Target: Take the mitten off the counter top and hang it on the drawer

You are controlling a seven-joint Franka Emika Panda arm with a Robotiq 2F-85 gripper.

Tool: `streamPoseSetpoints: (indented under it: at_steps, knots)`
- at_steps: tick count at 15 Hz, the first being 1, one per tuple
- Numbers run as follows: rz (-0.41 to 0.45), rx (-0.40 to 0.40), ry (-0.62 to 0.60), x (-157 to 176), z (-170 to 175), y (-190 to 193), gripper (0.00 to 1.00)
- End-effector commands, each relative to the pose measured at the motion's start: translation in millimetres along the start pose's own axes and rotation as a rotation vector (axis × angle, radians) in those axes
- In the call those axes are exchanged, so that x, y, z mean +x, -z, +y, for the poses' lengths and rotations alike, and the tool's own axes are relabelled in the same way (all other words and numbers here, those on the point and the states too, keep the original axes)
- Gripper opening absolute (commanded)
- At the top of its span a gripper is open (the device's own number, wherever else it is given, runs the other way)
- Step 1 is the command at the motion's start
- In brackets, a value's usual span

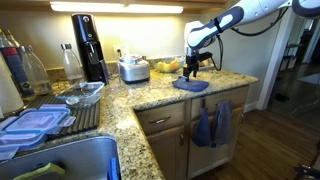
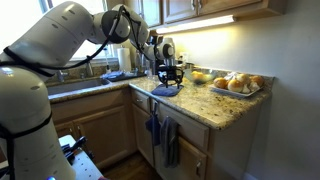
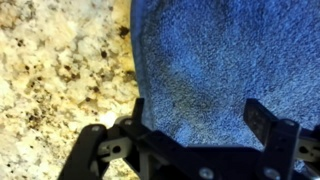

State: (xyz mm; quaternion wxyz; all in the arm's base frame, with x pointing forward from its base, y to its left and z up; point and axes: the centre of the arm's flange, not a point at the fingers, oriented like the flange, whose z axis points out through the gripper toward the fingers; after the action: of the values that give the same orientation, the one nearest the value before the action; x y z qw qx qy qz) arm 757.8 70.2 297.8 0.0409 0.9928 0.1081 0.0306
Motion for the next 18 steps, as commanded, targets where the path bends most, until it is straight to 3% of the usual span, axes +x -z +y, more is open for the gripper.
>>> streamPoseSetpoints:
  at_steps: [1, 9, 10, 11, 12, 13, 18]
  knots:
    - [0.014, -0.009, 0.033, 1, 13, -6, 1.0]
    - [0.011, 0.003, 0.044, 1, 10, -25, 1.0]
    - [0.01, 0.005, 0.043, 0, 9, -24, 0.93]
    - [0.011, 0.009, 0.044, -1, 8, -23, 0.74]
    - [0.011, 0.014, 0.045, -2, 7, -24, 0.85]
    - [0.008, 0.02, 0.041, -3, 7, -26, 0.91]
    - [-0.005, 0.047, 0.021, -9, 13, -34, 1.0]
